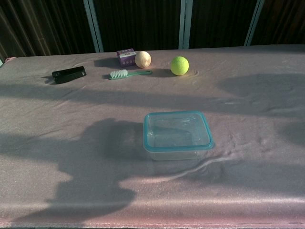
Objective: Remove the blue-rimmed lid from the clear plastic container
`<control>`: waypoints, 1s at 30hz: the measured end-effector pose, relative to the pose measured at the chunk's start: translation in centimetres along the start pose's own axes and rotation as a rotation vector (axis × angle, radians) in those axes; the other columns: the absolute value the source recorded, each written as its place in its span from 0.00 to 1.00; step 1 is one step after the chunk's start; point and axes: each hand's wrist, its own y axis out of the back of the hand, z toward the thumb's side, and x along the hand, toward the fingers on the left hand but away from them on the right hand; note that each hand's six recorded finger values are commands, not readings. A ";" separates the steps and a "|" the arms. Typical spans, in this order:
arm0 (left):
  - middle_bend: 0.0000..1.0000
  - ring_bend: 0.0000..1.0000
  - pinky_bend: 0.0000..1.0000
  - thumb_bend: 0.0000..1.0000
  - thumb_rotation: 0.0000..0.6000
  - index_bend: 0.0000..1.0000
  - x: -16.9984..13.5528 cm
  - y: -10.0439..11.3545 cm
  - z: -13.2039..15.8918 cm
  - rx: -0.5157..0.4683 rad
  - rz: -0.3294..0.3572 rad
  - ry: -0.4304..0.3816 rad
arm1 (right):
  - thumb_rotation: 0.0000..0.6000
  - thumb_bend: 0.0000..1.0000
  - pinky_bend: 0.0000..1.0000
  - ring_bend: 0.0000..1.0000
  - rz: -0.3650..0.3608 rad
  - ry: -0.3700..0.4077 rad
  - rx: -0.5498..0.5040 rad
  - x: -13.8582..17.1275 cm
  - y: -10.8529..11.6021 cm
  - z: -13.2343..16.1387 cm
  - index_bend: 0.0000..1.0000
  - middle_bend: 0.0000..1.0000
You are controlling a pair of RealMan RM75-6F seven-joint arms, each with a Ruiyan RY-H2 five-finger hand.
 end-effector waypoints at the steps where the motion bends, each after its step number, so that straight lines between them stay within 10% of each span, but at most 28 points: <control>1: 0.00 0.00 0.00 0.32 1.00 0.00 0.0 0.0 0.0 -0.002 0.000 -0.001 | 1.00 0.11 0.00 0.00 -0.004 0.000 0.001 0.1 0.1 0.0 0.00 0.00; 10: 0.00 0.00 0.00 0.30 1.00 0.00 0.8 -0.4 1.7 -0.089 -0.018 -0.100 | 1.00 0.11 0.00 0.00 0.006 -0.004 0.010 0.6 -0.2 -0.3 0.00 0.00; 20: 0.00 0.00 0.00 0.27 1.00 0.00 3.9 0.0 9.3 -0.440 -0.159 -0.434 | 1.00 0.11 0.00 0.00 0.015 0.027 0.005 -0.1 -0.3 0.8 0.00 0.00; 30: 0.00 0.00 0.00 0.27 1.00 0.00 7.1 -2.5 20.8 -0.398 -0.179 -0.664 | 1.00 0.11 0.00 0.00 0.043 0.084 -0.006 -1.4 -0.1 2.1 0.00 0.00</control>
